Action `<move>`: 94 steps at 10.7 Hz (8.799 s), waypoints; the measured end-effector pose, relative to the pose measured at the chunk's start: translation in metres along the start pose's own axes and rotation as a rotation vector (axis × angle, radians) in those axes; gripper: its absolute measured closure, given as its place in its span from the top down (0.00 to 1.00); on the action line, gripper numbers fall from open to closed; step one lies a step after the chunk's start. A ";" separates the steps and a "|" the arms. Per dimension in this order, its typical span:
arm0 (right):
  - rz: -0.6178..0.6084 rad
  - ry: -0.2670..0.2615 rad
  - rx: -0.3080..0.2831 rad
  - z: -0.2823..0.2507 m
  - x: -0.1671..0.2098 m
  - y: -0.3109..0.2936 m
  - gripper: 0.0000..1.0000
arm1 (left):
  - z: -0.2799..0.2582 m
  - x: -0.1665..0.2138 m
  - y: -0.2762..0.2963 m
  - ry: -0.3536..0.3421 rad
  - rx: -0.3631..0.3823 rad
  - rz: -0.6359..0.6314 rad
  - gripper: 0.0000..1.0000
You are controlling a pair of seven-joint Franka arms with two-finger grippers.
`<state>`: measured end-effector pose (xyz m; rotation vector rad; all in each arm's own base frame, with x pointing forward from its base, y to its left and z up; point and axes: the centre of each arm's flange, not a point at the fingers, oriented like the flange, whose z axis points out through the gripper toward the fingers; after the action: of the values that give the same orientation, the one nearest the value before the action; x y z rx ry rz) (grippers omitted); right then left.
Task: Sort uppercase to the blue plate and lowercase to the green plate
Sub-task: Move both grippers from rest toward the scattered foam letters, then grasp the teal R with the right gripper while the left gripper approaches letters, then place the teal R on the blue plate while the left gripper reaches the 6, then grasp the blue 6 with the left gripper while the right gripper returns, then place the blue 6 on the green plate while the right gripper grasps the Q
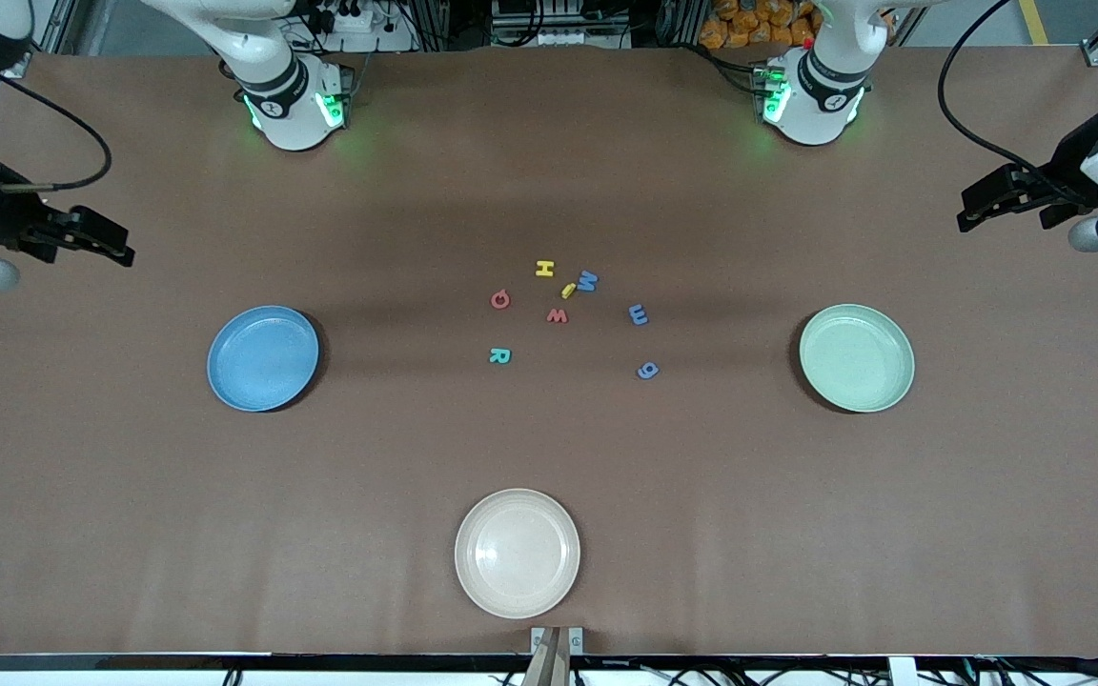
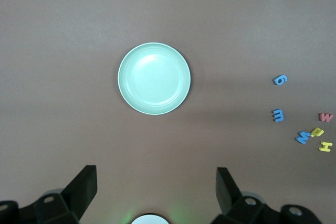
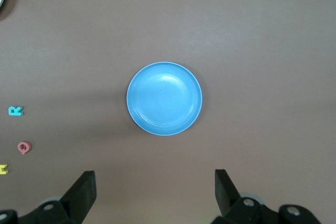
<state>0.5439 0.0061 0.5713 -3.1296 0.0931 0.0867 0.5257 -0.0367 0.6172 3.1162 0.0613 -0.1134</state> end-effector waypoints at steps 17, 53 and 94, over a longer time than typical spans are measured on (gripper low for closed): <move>-0.075 0.040 0.026 0.170 0.007 -0.264 1.00 | 0.139 0.006 0.124 0.049 0.001 0.090 1.00; -0.212 -0.097 -0.069 0.301 0.075 -0.079 0.37 | 0.420 0.014 0.312 0.183 0.016 1.056 1.00; -0.137 0.056 -0.054 0.321 -0.022 -0.274 0.36 | 0.385 0.086 0.021 -0.170 0.082 0.804 0.27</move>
<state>0.5205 0.2844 0.2540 -3.1814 -0.1261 0.0012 0.5845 -0.0639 0.2279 2.9163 -1.1869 -0.3548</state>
